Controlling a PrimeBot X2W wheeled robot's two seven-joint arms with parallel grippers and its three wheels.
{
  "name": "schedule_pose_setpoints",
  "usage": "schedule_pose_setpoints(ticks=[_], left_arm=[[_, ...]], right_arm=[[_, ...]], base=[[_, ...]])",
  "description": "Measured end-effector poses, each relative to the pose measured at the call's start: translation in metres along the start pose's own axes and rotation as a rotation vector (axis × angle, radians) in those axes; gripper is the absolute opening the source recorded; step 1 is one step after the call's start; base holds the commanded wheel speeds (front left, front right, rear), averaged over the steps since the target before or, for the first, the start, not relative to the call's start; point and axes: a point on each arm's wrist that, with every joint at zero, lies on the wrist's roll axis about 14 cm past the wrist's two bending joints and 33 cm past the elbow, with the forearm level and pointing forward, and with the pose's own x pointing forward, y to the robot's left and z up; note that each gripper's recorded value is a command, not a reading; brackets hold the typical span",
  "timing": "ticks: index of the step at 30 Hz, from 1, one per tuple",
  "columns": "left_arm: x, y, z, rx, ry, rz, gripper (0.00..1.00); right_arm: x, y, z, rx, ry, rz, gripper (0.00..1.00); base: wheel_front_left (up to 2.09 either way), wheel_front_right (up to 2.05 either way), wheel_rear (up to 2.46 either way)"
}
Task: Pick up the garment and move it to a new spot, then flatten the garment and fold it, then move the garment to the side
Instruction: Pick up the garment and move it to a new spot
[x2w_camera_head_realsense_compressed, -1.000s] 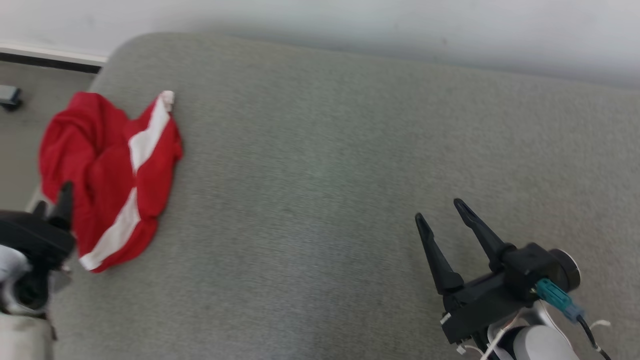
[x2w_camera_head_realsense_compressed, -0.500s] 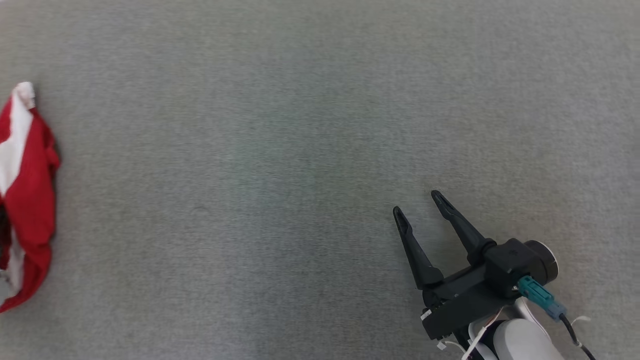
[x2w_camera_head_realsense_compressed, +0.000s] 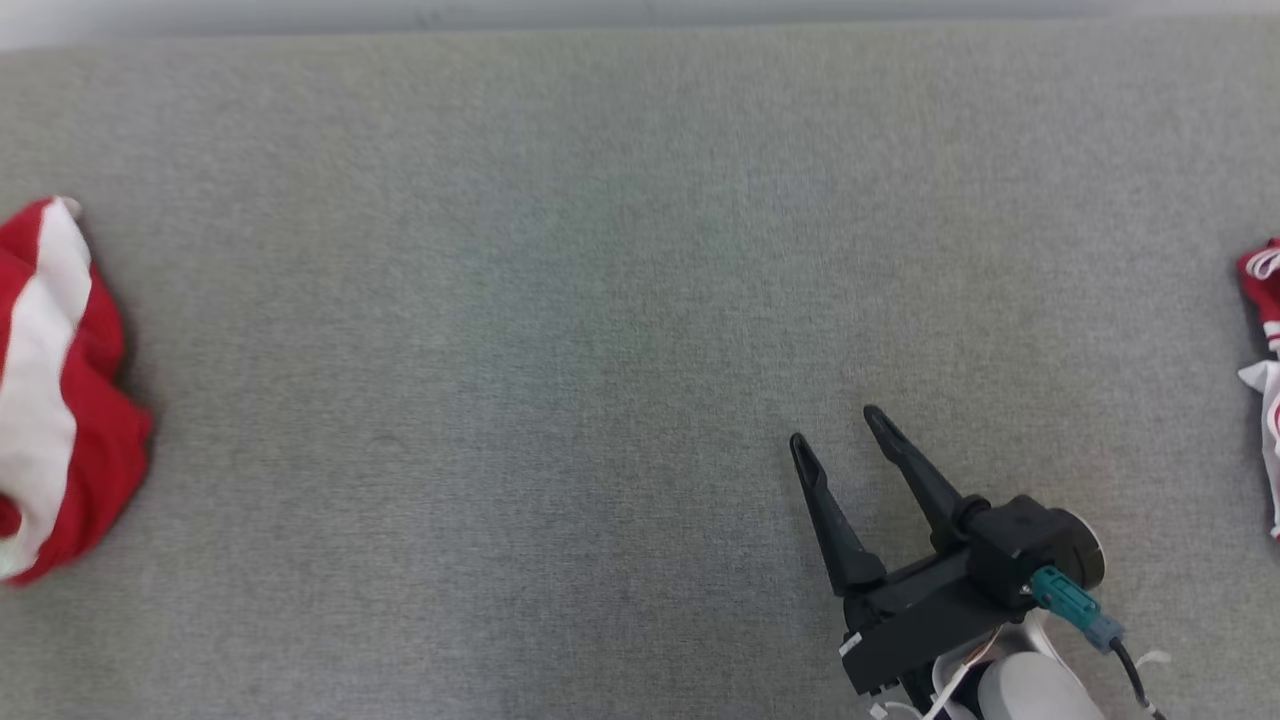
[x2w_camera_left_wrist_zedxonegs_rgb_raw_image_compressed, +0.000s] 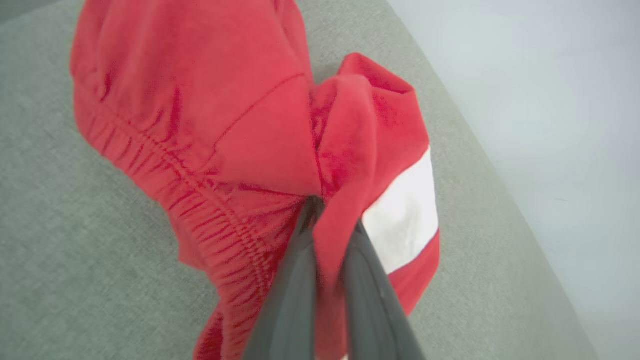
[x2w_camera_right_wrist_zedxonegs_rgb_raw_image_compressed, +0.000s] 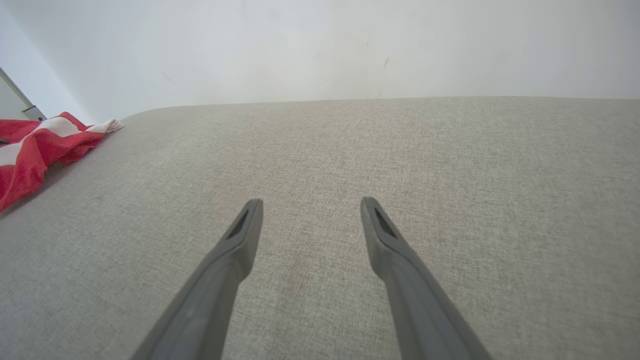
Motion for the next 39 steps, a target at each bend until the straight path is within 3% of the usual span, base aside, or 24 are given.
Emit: schedule_pose_setpoints(ticks=[10,11,16,20,22,27,32,39], left_arm=[[-0.090,-0.129,0.082,0.254,-0.265,-0.386,0.00],[-0.090,-0.129,0.082,0.254,-0.265,-0.386,0.00],[-0.141,-0.204,0.074,0.377,-0.294,-0.597,0.00],[-0.172,-0.260,0.042,0.452,-0.270,-0.765,0.00],[-0.190,-0.295,0.002,0.488,-0.195,-0.889,0.00],[-0.199,-0.323,-0.062,0.546,-0.068,-1.001,0.00],[-0.191,-0.328,-0.151,0.676,0.108,-1.043,0.00],[-0.158,-0.302,-0.253,0.798,0.323,-0.987,0.00]], right_arm=[[-0.021,0.017,0.024,-0.005,-0.070,0.013,1.00],[-0.021,0.017,0.024,-0.005,-0.070,0.013,1.00],[-0.040,0.013,0.041,-0.020,-0.122,-0.024,1.00],[-0.058,0.002,0.050,-0.028,-0.151,-0.077,1.00],[-0.074,-0.009,0.058,-0.035,-0.175,-0.126,1.00],[-0.094,-0.022,0.064,-0.043,-0.192,-0.189,1.00],[-0.123,-0.042,0.066,-0.054,-0.200,-0.284,1.00],[-0.156,-0.066,0.063,-0.061,-0.190,-0.408,1.00]], base=[[0.00,0.00,0.00],[0.00,0.00,0.00],[0.00,0.00,0.00],[0.00,0.00,0.00],[0.00,0.00,0.00],[0.00,0.00,0.00],[0.00,0.00,0.00],[0.00,0.00,0.00]])
